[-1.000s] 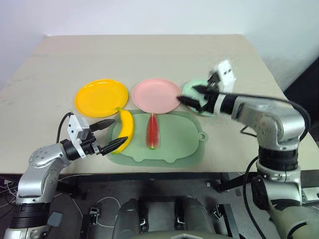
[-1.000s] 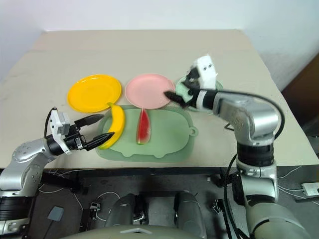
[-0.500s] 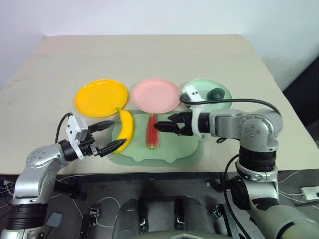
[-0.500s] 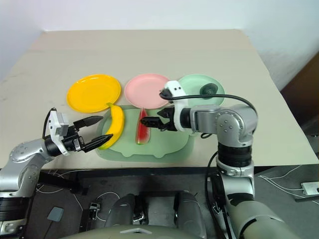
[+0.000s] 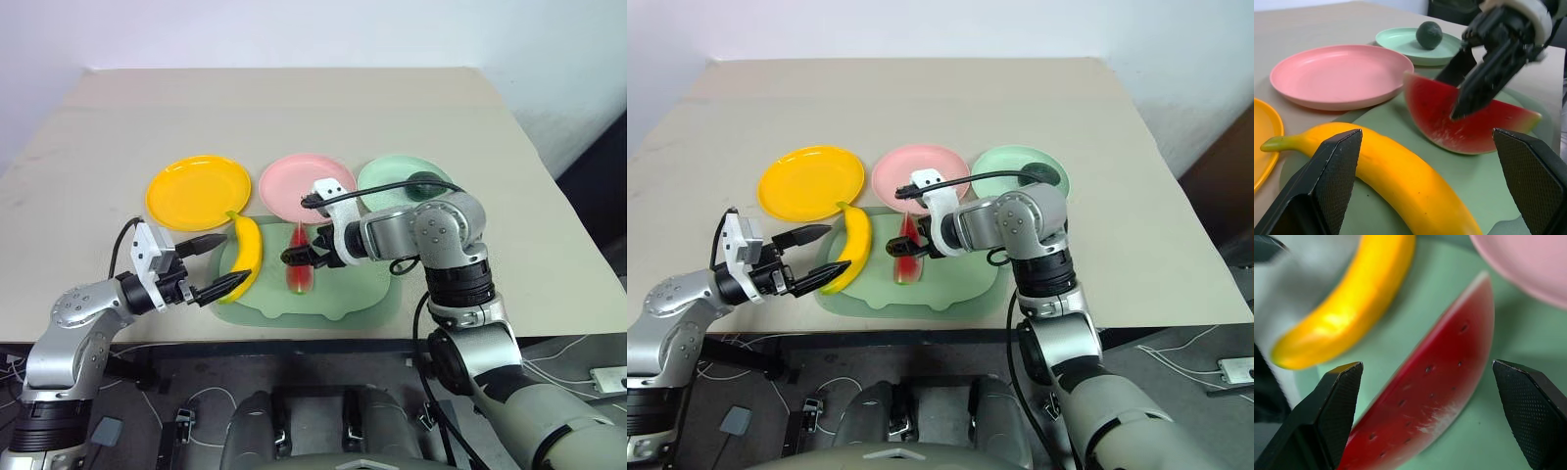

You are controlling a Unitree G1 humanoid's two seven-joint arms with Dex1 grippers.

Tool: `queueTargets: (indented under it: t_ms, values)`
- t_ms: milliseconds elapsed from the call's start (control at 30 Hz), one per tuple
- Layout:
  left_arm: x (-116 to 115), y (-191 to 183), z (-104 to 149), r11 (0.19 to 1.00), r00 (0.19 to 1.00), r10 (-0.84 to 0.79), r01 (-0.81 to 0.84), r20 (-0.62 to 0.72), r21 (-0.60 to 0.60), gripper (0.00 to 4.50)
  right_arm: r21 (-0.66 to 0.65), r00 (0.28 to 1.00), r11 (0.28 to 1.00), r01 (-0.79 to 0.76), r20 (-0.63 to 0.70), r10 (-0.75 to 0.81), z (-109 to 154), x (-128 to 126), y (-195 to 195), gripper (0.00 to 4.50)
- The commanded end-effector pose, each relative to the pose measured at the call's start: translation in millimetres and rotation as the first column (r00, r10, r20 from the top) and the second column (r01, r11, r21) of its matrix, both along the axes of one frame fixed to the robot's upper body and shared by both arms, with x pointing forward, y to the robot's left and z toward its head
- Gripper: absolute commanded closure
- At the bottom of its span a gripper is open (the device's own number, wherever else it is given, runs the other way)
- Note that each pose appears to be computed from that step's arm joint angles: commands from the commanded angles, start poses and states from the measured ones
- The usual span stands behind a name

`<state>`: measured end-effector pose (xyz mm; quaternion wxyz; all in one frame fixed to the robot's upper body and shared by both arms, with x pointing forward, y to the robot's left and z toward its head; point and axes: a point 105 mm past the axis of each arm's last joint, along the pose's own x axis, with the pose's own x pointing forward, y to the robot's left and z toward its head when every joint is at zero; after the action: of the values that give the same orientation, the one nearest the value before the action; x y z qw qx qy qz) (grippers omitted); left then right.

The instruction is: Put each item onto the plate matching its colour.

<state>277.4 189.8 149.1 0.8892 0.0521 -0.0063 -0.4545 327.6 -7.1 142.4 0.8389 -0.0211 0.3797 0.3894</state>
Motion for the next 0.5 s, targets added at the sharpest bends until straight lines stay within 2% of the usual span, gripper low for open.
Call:
queueTargets:
  t_ms: [33, 233, 433, 500]
  values:
    - [-4.7, -5.1, 12.5, 1.0, 0.999, -0.007, 0.007, 0.046, 0.004, 0.0, -0.073, 0.999, 0.997, -0.018, 0.039, 0.021, -2.3, 2.8, 6.4, 0.03]
    - [-7.4, -12.6, 13.6, 1.0, 0.999, -0.006, 0.006, 0.042, -0.001, 0.0, -0.161, 0.986, 0.982, -0.095, 0.124, 0.115, -4.6, 0.9, 7.9, 0.03]
    - [-5.7, -9.1, 14.4, 1.0, 0.999, 0.002, -0.002, 0.038, 0.001, 0.0, -0.203, 0.967, 0.968, -0.148, 0.176, 0.185, -6.1, 0.4, 5.3, 1.92]
    - [-5.1, -8.1, 14.6, 1.0, 0.999, 0.003, -0.003, 0.038, 0.002, 0.0, -0.213, 0.962, 0.964, -0.16, 0.185, 0.201, -7.3, -0.2, 4.8, 2.12]
